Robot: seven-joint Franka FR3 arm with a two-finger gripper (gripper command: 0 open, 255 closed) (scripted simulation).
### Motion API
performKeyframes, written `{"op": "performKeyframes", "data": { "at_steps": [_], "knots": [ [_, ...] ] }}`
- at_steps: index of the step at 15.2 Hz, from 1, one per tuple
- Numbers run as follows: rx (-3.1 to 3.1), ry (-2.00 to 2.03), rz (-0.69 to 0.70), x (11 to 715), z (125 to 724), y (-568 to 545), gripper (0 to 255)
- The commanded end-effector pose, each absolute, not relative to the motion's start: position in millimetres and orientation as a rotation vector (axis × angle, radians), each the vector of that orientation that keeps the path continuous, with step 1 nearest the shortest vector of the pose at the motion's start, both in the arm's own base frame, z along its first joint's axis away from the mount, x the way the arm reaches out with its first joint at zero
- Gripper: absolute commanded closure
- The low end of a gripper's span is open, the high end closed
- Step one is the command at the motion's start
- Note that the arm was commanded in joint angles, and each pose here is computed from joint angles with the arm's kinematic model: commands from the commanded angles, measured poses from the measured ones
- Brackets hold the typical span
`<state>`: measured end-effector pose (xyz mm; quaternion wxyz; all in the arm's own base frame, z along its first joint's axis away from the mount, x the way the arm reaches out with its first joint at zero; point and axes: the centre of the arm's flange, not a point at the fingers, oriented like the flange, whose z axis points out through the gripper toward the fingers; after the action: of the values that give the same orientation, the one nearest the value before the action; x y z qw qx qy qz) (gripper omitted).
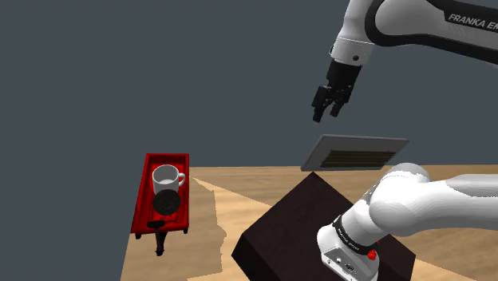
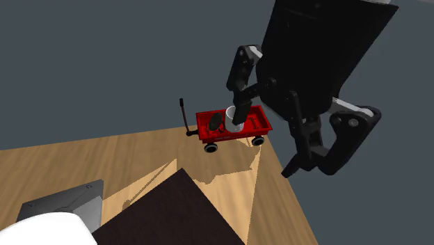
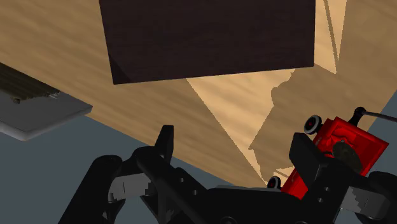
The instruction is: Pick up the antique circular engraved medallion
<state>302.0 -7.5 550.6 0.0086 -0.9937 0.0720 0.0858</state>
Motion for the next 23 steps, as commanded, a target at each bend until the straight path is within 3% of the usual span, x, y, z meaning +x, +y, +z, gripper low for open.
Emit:
{"op": "performKeyframes", "data": {
  "at_steps": [1,23],
  "knots": [
    [-3.105,0.225,0.268,302.0,550.6,-7.5,0],
    [-2.889,-0.372,0.044,424.9,327.5,83.6,0]
  ]
}}
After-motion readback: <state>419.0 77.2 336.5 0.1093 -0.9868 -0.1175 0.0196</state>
